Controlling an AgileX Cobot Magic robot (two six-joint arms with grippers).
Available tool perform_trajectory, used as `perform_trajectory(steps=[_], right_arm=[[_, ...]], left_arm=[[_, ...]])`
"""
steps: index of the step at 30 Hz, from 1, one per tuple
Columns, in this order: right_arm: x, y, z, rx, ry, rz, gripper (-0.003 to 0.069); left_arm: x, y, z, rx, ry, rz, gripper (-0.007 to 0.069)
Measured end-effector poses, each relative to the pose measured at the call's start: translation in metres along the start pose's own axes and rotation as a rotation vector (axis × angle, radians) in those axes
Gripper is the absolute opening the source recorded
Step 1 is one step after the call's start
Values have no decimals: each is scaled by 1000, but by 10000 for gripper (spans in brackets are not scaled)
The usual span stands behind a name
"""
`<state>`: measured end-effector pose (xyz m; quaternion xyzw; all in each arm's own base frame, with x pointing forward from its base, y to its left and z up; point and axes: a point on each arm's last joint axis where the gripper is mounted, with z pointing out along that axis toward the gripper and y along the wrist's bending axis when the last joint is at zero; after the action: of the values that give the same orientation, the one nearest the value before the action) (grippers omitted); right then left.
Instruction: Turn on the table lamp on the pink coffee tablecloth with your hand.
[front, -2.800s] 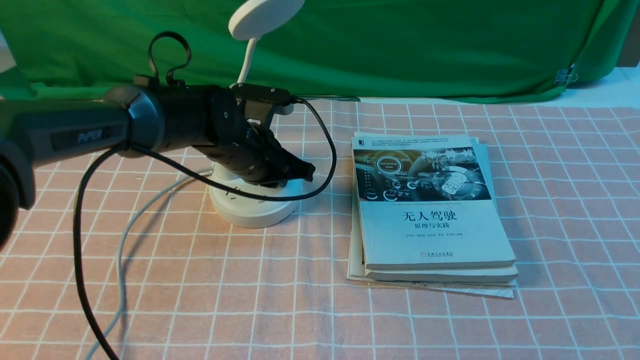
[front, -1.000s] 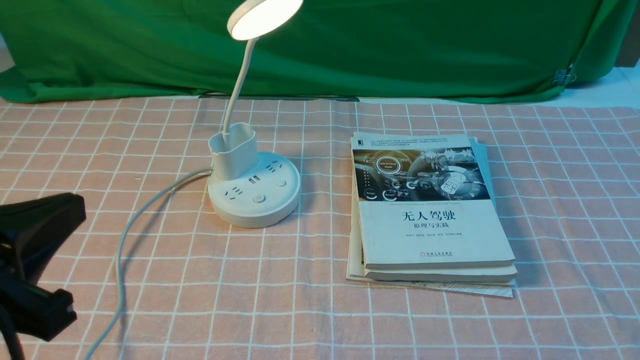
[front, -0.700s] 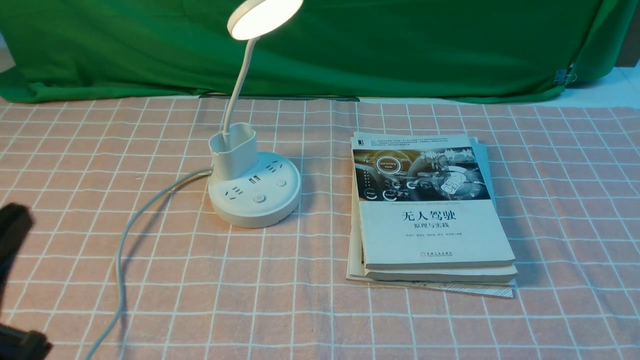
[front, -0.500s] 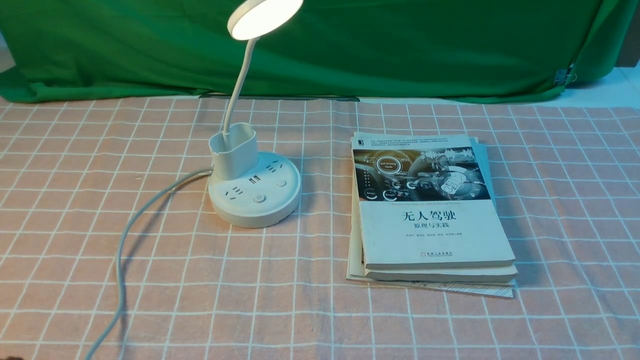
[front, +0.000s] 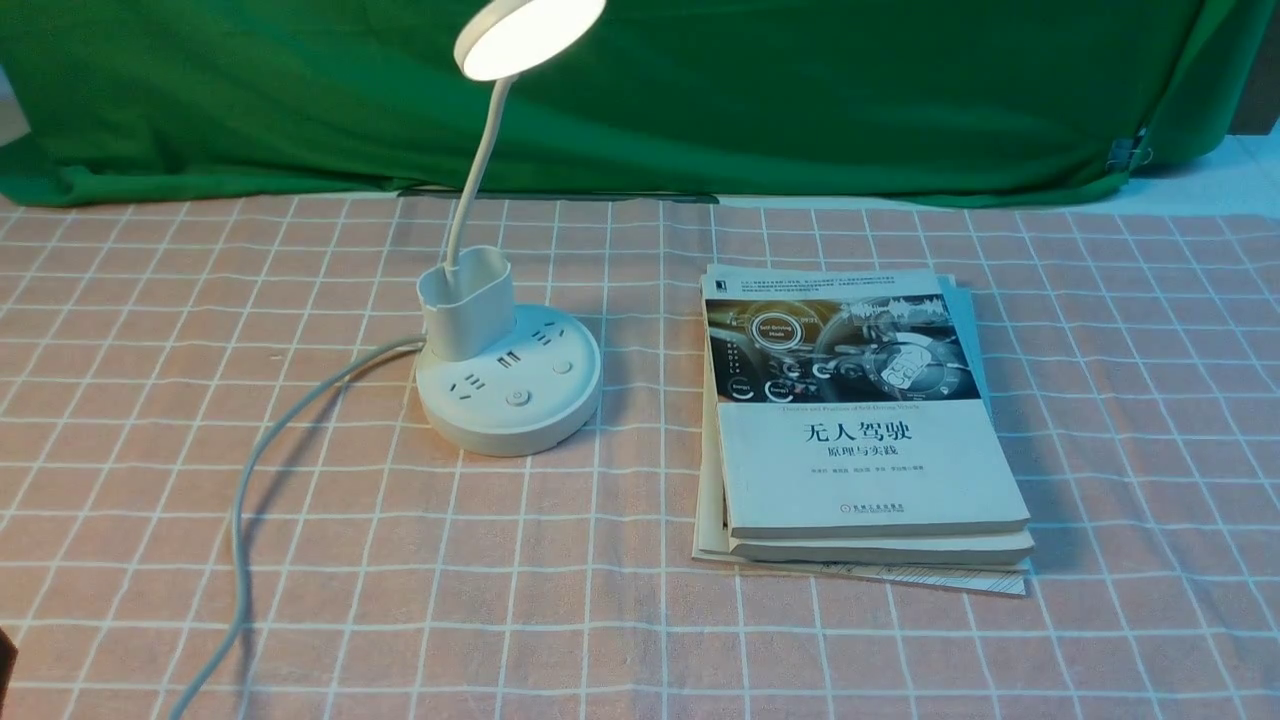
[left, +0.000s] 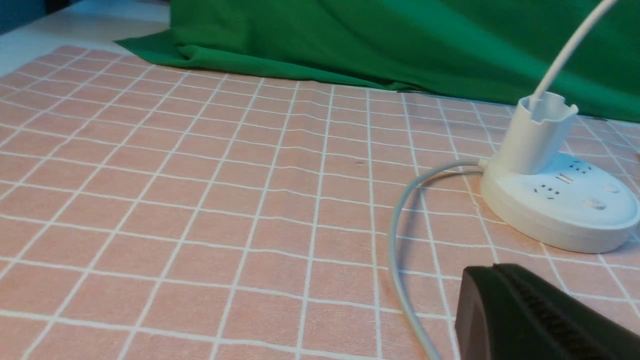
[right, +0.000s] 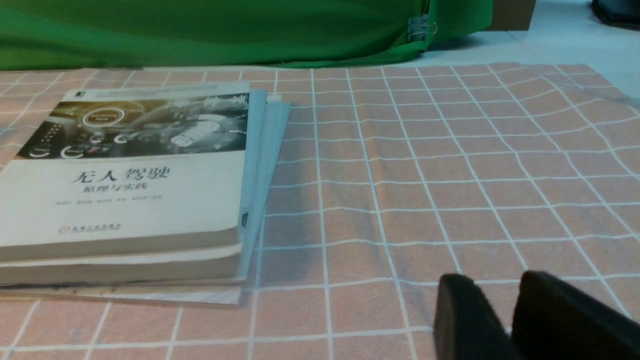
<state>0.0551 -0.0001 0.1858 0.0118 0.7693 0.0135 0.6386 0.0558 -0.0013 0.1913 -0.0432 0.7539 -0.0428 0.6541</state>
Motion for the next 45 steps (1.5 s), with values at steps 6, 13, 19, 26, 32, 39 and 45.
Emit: perform_trajectory(steps=[6, 13, 19, 26, 32, 39, 45], right_arm=[[0, 0, 0, 0, 1, 0, 234], [0, 0, 0, 0, 1, 0, 237], [0, 0, 0, 0, 1, 0, 237], [0, 0, 0, 0, 1, 0, 237], [0, 0, 0, 0, 1, 0, 238], [0, 0, 0, 0, 1, 0, 239], [0, 0, 0, 0, 0, 0, 239]], left_arm=[[0, -1, 0, 20, -2, 5, 1], [0, -1, 0, 20, -5, 2, 1], [0, -1, 0, 20, -5, -1, 1], [0, -1, 0, 20, -5, -1, 1], [0, -1, 0, 20, -5, -1, 1], [0, -1, 0, 20, -5, -1, 1], [0, -1, 0, 20, -5, -1, 1]])
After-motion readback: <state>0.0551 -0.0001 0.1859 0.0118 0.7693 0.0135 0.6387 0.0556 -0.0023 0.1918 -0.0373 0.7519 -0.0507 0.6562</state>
